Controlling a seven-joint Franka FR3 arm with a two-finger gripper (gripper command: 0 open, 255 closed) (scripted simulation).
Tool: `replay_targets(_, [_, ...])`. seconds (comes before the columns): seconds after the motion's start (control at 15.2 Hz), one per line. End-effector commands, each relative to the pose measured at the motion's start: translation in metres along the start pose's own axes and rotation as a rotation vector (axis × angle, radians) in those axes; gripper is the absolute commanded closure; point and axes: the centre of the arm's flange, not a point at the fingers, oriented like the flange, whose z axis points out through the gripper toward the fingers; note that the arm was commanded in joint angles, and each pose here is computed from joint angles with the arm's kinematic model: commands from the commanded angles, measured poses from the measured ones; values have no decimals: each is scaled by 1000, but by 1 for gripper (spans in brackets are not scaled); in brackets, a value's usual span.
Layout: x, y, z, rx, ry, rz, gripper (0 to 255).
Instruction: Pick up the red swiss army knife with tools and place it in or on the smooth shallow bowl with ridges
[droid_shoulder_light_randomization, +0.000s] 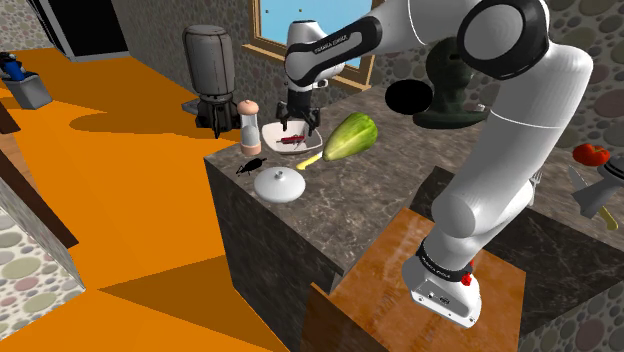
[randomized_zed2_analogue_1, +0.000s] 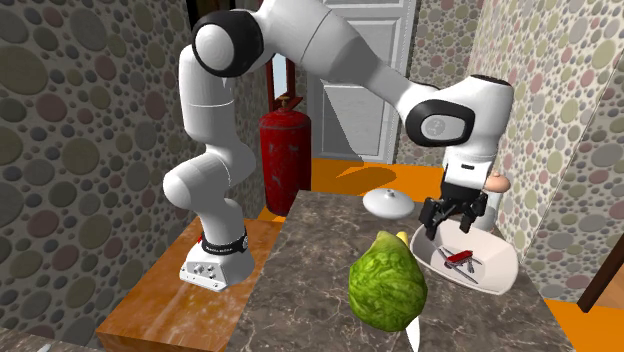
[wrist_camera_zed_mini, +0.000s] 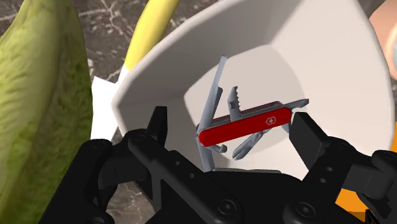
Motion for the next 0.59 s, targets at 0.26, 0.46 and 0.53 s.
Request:
replay_targets(0.26, [0, -1, -34, -1, 0, 0, 0])
replay_targets(0.46, [0, -1, -34, -1, 0, 0, 0])
replay_targets(0.53, [0, -1, -34, -1, 0, 0, 0])
